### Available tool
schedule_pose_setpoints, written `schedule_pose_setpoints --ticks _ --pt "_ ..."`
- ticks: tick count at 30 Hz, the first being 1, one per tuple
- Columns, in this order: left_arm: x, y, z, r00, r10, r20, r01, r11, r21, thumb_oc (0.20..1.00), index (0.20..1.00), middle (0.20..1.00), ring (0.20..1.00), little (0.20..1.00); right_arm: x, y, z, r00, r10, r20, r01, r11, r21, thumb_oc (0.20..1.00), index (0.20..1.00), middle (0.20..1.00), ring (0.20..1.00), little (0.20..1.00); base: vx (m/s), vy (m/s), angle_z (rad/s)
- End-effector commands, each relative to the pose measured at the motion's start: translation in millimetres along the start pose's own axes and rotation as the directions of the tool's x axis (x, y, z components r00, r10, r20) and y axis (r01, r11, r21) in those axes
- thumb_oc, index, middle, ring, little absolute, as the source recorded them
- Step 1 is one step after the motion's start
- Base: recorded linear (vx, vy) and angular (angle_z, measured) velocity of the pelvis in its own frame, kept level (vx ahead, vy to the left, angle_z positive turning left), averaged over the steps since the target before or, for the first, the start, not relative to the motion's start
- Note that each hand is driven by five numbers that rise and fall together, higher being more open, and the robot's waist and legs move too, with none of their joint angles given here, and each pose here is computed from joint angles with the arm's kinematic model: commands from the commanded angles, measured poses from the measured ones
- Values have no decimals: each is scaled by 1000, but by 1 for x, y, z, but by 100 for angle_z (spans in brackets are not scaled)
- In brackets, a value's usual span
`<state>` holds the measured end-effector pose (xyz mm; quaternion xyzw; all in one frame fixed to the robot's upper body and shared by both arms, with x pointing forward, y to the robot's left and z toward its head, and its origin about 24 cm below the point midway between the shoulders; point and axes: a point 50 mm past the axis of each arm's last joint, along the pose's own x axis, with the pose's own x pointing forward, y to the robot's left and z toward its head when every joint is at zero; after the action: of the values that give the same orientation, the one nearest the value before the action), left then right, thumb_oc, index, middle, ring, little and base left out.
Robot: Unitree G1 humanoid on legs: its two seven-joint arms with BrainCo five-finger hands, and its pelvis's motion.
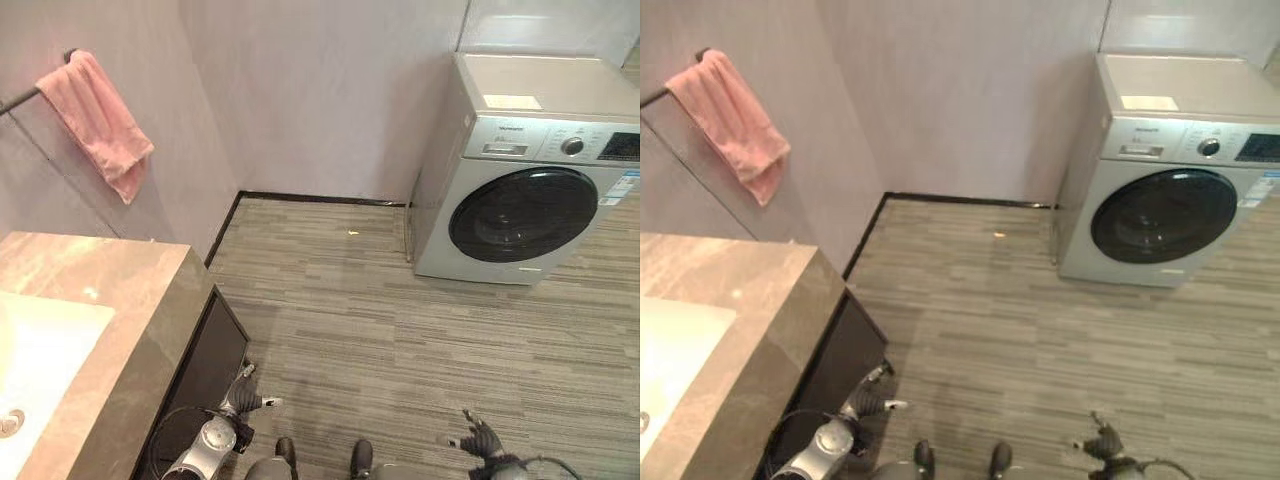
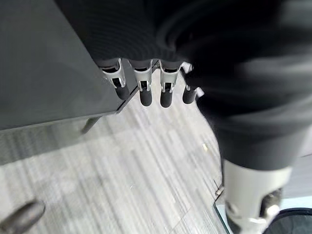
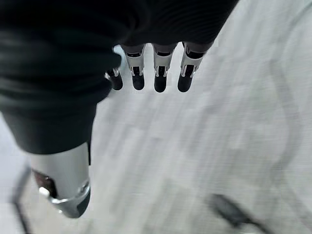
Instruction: Put brush and paste in cup on sink, flatten towel.
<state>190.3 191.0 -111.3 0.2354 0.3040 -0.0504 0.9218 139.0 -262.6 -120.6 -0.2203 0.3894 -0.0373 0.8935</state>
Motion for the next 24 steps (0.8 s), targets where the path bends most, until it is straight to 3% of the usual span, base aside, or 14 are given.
schedule_pose_setpoints --ticks 1,9,18,24 --pt "8 11 17 994 83 74 -83 997 -6 1000 1000 1000 1000 1000 10 10 22 998 -8 62 7 1000 18 1000 1000 1000 1000 1000 117 127 -27" --pt "15 37 51 965 180 193 -165 982 -91 1000 1000 1000 1000 1000 19 17 79 967 22 255 -28 999 22 1000 1000 1000 1000 1000 -43 82 6" --pt "11 29 37 977 155 147 -134 981 -142 1000 1000 1000 1000 1000 15 20 54 986 -9 169 -17 989 148 1000 1000 1000 1000 1000 98 80 -14" --pt "7 27 29 982 134 134 -115 984 -139 1000 1000 1000 1000 1000 12 21 52 983 1 182 -21 994 107 1000 1000 1000 1000 1000 107 195 -25"
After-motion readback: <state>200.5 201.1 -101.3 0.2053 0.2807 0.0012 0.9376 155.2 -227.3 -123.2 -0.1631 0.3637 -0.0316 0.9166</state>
